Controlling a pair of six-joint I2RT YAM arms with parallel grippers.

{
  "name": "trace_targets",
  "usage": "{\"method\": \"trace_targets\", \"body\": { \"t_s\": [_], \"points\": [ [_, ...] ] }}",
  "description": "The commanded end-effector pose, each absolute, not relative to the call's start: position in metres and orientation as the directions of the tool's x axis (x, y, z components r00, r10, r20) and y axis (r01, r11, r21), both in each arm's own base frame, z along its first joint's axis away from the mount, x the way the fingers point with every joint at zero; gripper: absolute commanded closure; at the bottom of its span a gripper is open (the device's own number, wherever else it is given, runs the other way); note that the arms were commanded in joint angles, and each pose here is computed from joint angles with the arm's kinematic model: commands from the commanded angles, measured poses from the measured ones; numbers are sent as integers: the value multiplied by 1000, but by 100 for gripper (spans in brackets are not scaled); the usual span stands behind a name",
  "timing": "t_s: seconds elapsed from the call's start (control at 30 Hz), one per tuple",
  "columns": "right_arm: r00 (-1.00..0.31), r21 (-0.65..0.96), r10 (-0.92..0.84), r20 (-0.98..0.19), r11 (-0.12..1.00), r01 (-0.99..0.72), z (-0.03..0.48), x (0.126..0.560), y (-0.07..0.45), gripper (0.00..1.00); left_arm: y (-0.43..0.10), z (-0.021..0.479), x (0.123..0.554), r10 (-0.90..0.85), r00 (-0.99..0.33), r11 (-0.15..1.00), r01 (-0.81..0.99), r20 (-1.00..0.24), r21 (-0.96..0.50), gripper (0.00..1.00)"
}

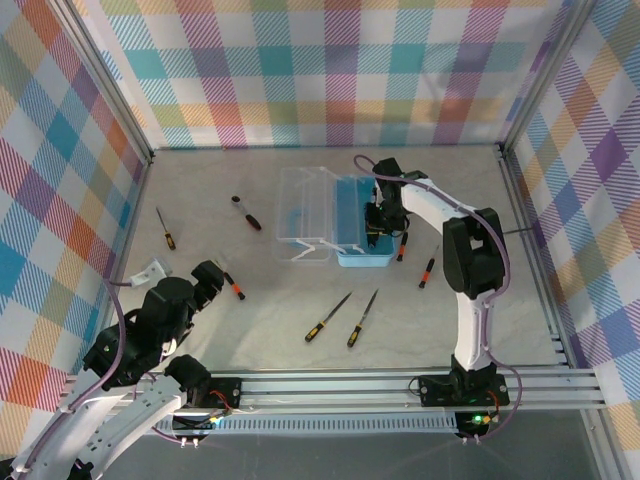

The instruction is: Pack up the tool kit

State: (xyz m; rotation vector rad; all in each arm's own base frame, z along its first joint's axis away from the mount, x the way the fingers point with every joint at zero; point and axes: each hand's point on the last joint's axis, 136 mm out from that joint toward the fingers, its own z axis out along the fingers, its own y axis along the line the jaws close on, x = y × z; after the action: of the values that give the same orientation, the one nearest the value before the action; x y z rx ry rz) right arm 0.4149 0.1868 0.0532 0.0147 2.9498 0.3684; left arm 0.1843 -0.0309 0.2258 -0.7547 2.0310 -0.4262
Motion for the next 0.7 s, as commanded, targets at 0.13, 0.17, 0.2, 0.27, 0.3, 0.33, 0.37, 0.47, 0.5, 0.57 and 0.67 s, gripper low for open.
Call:
{"method": "trace_targets", "body": {
  "t_s": [0.13, 0.17, 0.2, 0.27, 0.3, 0.33, 0.37, 0.47, 0.5, 0.57, 0.67],
  "points": [
    [-986, 269, 77, -149, 962, 35, 59, 422, 186, 83, -26, 240, 178, -665, -394, 747, -328, -634, -579, 3],
    [-986, 271, 82, -145, 962, 40, 59, 422, 187, 83, -27, 241, 177, -662, -397, 750, -324, -636, -577, 3],
    [-986, 275, 89, -139, 960, 48, 58, 422, 186, 83, -27, 241, 177, -658, -402, 753, -324, -637, -573, 3],
    [-986, 283, 102, -134, 957, 60, 58, 424, 186, 80, -28, 242, 177, -654, -409, 756, -322, -637, -570, 3],
    [-986, 285, 106, -132, 956, 65, 59, 425, 186, 78, -28, 242, 177, -652, -413, 757, -320, -636, -570, 3],
    [-986, 289, 106, -131, 955, 64, 60, 425, 187, 78, -28, 242, 176, -652, -415, 758, -320, -635, -569, 3],
    [-986, 291, 107, -131, 954, 65, 60, 425, 187, 77, -29, 242, 176, -651, -417, 758, -320, -634, -568, 3],
    [-984, 285, 118, -129, 955, 77, 65, 425, 185, 75, -27, 242, 175, -653, -416, 757, -326, -633, -567, 3],
    [-982, 282, 126, -142, 956, 82, 70, 425, 184, 73, -28, 243, 175, -651, -418, 759, -322, -634, -566, 3],
    [-977, 278, 136, -166, 957, 86, 80, 426, 180, 66, -28, 245, 174, -645, -423, 763, -315, -636, -564, 3],
    [-973, 278, 129, -189, 958, 73, 94, 427, 179, 65, -28, 249, 174, -638, -424, 769, -307, -642, -561, 3]
  ]
}}
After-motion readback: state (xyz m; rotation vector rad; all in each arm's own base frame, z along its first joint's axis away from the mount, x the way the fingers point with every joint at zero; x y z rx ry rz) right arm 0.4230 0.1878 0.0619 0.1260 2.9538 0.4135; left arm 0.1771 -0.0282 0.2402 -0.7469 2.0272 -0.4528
